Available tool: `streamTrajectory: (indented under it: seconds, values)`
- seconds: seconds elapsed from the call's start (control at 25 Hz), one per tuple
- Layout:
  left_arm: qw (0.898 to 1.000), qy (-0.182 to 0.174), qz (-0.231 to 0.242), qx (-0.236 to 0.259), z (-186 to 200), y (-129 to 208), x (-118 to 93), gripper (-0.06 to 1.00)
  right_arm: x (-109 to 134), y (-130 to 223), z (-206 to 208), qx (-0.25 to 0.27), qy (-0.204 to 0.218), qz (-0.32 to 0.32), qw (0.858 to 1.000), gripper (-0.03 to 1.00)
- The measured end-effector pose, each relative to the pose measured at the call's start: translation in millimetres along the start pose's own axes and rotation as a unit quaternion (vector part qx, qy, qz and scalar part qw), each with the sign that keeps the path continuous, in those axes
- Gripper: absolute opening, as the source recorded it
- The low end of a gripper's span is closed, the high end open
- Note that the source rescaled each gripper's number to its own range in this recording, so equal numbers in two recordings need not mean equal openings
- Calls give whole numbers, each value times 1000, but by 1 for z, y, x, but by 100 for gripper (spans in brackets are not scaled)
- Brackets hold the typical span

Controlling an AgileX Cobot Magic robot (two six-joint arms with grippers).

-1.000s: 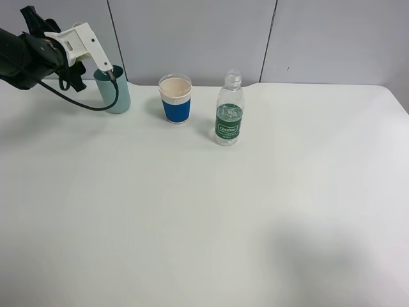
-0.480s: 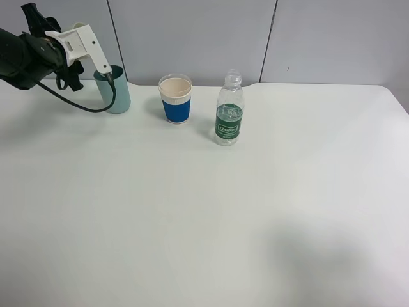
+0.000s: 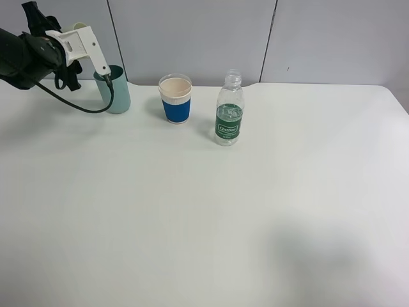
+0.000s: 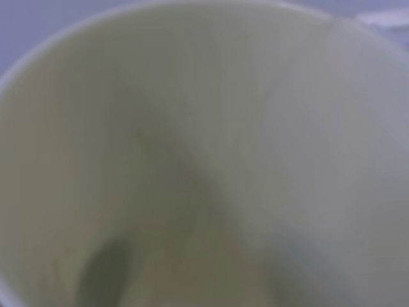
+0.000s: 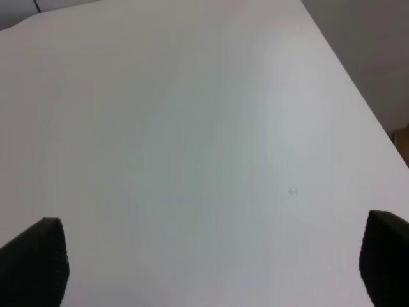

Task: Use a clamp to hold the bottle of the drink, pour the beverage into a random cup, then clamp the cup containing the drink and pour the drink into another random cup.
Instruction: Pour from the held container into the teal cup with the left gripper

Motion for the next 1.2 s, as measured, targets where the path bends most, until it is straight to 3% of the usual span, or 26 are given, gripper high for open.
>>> streamTrajectory:
  seconds: [0.88, 1.2]
  values:
    - [998, -12, -61, 14, 0, 4, 3, 2, 0, 0, 0, 0, 0, 0, 1000, 95]
    - [995, -33, -96, 8, 0, 1, 9, 2, 0, 0, 0, 0, 0, 0, 1000, 95]
Point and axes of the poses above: a point on each arm's last joint axis where the gripper is mounted, z pointing back along that axis away from the gripper, x along the wrist's bending axis when the last joint is at zero, y = z × x, the point moved 4 cm from there along -z, pointing out along that axis toward the gripper, and after that the axes turned 11 degrees about -z, right-handed, at the moved point
